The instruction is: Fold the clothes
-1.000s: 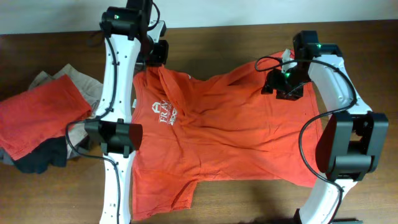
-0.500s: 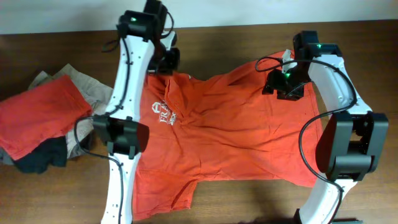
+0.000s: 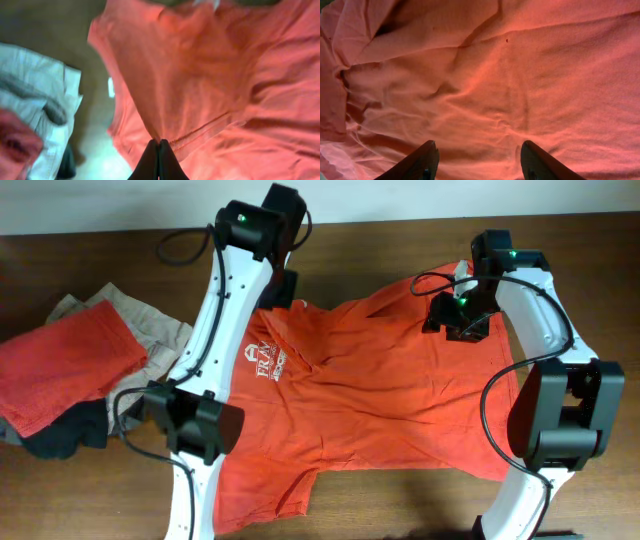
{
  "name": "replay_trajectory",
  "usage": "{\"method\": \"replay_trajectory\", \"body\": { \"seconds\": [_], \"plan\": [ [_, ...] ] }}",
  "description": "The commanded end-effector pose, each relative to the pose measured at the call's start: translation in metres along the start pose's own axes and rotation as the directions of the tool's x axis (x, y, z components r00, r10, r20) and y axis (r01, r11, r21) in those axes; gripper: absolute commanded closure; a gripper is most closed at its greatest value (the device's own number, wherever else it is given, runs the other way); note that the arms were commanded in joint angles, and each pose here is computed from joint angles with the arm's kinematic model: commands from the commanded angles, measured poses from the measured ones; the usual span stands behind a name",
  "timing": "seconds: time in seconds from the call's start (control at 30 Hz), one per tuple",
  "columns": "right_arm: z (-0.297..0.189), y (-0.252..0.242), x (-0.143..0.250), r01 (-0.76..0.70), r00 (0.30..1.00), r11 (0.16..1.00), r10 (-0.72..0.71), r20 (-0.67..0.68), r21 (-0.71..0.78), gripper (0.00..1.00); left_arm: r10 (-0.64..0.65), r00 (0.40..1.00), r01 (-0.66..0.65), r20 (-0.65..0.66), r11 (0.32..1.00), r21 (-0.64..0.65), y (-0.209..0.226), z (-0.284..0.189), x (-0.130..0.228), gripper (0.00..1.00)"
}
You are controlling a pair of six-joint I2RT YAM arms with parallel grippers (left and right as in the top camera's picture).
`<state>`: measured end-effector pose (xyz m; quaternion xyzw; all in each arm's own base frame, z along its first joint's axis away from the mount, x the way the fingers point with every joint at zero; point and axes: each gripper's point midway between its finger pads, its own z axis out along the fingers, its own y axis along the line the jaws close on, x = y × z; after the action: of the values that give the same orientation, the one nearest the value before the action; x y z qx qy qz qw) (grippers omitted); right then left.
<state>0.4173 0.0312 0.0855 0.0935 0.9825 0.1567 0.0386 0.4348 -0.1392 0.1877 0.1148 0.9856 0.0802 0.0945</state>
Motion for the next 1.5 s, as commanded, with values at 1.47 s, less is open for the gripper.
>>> {"method": "replay_trajectory", "body": {
  "seconds": [1.47],
  "plan": [
    [0.004,0.011,-0.019,0.155,0.986,0.986,-0.15,0.075,-0.06,0.48,0.044,0.997,-0.058,0.059,0.961,0.27,0.028,0.186,-0.032,0.84]
  ]
}}
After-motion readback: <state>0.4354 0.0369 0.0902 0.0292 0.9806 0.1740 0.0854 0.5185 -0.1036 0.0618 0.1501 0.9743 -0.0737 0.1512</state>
